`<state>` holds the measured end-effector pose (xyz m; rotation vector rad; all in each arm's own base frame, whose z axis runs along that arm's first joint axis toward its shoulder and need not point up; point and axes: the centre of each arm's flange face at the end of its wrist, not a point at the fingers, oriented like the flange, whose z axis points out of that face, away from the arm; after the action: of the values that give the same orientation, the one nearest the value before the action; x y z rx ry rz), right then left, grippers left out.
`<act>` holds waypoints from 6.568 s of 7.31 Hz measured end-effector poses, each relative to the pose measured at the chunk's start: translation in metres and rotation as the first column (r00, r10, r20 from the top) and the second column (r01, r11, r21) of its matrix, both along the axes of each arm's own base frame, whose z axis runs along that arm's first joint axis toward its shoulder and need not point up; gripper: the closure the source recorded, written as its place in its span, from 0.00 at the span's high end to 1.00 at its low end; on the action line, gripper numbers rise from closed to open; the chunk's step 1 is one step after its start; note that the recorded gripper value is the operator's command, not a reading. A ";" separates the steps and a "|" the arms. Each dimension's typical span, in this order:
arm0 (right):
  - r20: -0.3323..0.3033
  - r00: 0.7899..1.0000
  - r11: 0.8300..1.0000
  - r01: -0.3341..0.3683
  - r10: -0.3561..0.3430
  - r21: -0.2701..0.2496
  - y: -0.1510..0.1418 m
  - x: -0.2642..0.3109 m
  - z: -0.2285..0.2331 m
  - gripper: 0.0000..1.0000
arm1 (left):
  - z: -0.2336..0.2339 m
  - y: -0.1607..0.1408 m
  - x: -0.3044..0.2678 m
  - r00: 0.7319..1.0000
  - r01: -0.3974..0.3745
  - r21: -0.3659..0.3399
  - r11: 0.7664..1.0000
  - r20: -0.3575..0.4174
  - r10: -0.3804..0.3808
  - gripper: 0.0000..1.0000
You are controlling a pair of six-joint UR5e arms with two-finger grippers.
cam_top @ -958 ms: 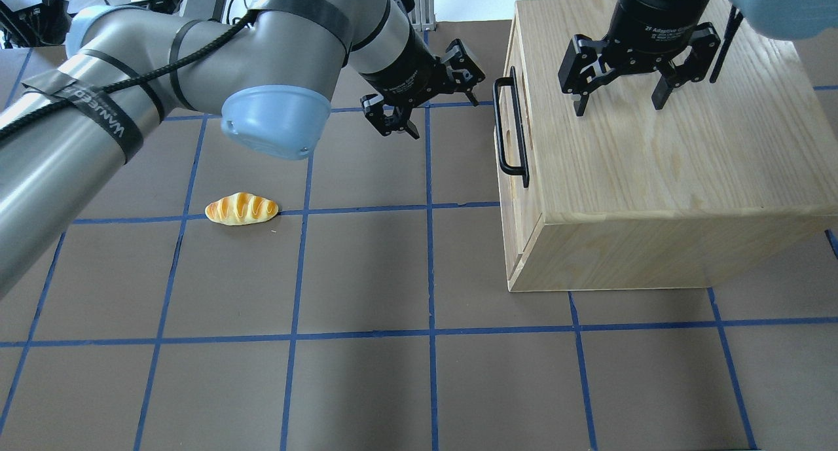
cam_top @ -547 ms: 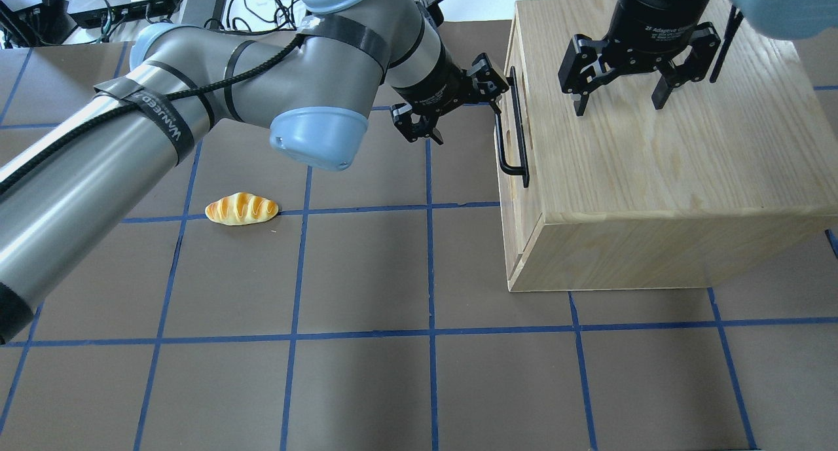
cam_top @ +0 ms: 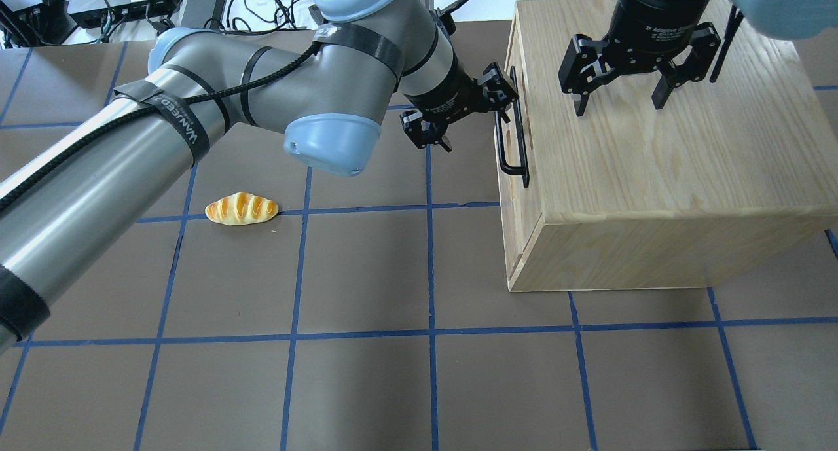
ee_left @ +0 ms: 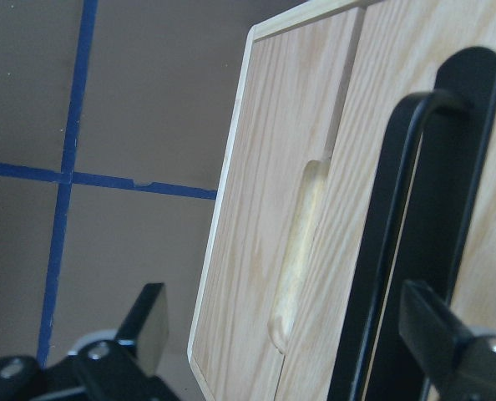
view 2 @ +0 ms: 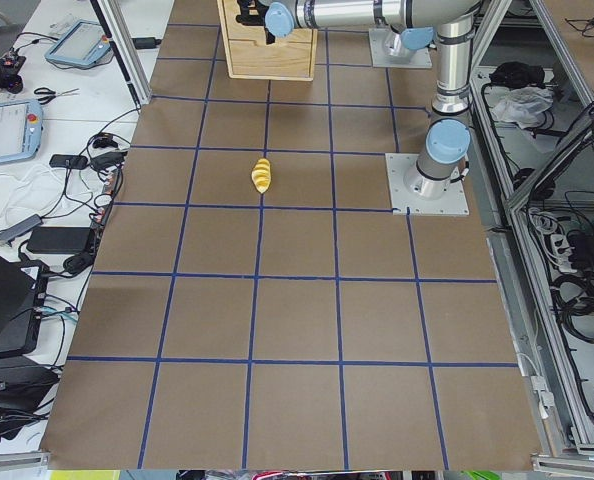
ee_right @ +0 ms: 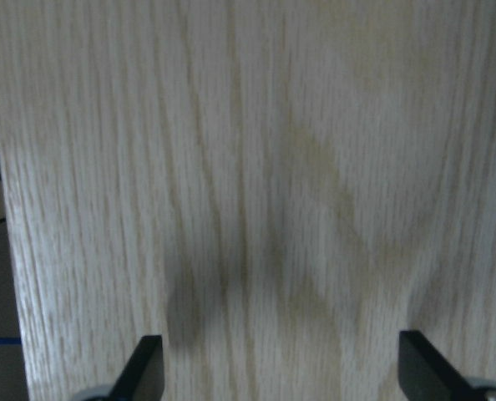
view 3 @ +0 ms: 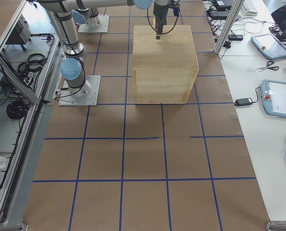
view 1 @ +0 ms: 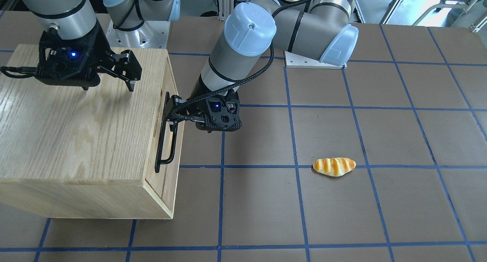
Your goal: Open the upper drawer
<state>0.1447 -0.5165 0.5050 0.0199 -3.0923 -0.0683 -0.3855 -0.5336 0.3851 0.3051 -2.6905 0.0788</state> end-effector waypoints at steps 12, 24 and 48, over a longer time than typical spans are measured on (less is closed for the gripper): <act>0.000 1.000 1.000 0.000 0.000 0.000 0.000 0.000 0.000 1.00 | -0.016 -0.002 -0.008 1.000 -0.008 0.018 1.000 0.005 0.008 1.00; 0.000 1.000 1.000 0.000 0.000 0.000 0.000 0.000 0.000 1.00 | -0.019 -0.003 0.012 0.992 -0.003 0.028 1.000 0.123 0.000 1.00; 0.000 1.000 1.000 -0.001 0.001 0.001 0.000 0.000 0.000 1.00 | -0.003 -0.015 0.100 0.984 0.004 0.157 0.988 0.174 -0.032 1.00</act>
<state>0.1448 -0.5164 0.5047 0.0213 -3.0923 -0.0692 -0.2856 -0.5489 0.3826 0.3353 -2.8811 -0.1160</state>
